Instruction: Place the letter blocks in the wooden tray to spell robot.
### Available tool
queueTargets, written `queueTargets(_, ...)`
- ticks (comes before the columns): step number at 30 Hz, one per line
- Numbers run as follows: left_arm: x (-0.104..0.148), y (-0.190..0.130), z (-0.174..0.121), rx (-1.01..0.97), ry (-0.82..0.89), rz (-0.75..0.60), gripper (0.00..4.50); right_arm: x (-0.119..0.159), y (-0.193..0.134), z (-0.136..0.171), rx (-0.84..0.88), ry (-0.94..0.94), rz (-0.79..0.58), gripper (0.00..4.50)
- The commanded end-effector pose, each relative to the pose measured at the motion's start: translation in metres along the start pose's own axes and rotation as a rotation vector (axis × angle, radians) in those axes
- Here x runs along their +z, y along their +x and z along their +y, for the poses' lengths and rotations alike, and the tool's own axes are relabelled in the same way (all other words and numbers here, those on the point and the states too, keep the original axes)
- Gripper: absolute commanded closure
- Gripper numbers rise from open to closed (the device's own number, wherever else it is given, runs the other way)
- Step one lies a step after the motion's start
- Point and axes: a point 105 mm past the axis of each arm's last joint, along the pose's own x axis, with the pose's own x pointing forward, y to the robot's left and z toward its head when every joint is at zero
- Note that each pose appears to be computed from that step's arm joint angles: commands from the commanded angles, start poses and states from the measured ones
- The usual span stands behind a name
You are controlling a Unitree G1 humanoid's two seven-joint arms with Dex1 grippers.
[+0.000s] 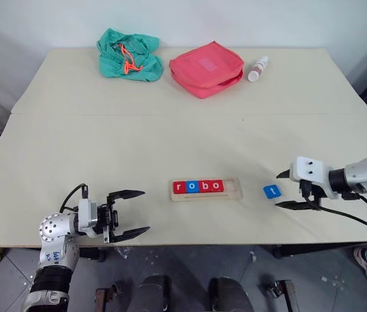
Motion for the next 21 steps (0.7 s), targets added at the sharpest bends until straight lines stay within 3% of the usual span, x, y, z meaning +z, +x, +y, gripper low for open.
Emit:
queueTargets(1, 0.007, -0.002, -0.003, 0.022, 0.024, -0.006, 0.0, 0.008, 0.004, -0.002, 0.026, -0.017, -0.041, 0.03)
queueTargets(5, 0.008, -0.003, -0.004, 0.029, 0.024, -0.001, 0.0, 0.006, 0.008, 0.001, 0.047, -0.025, -0.03, 0.03)
queueTargets(6, 0.008, -0.003, -0.005, 0.03, 0.024, 0.0, 0.0, 0.005, 0.009, 0.002, 0.055, -0.023, -0.023, 0.2)
queueTargets(10, 0.008, -0.002, -0.004, 0.03, 0.023, 0.002, 0.0, -0.006, 0.01, 0.008, 0.077, -0.028, 0.027, 1.27)
queueTargets(15, 0.008, -0.002, -0.002, 0.023, 0.024, 0.001, 0.0, -0.006, 0.007, 0.005, 0.051, -0.021, 0.022, 2.94)
queueTargets(21, 0.007, 0.001, 0.003, 0.009, 0.026, -0.005, 0.0, 0.024, 0.001, -0.007, -0.007, 0.033, -0.073, 3.04)
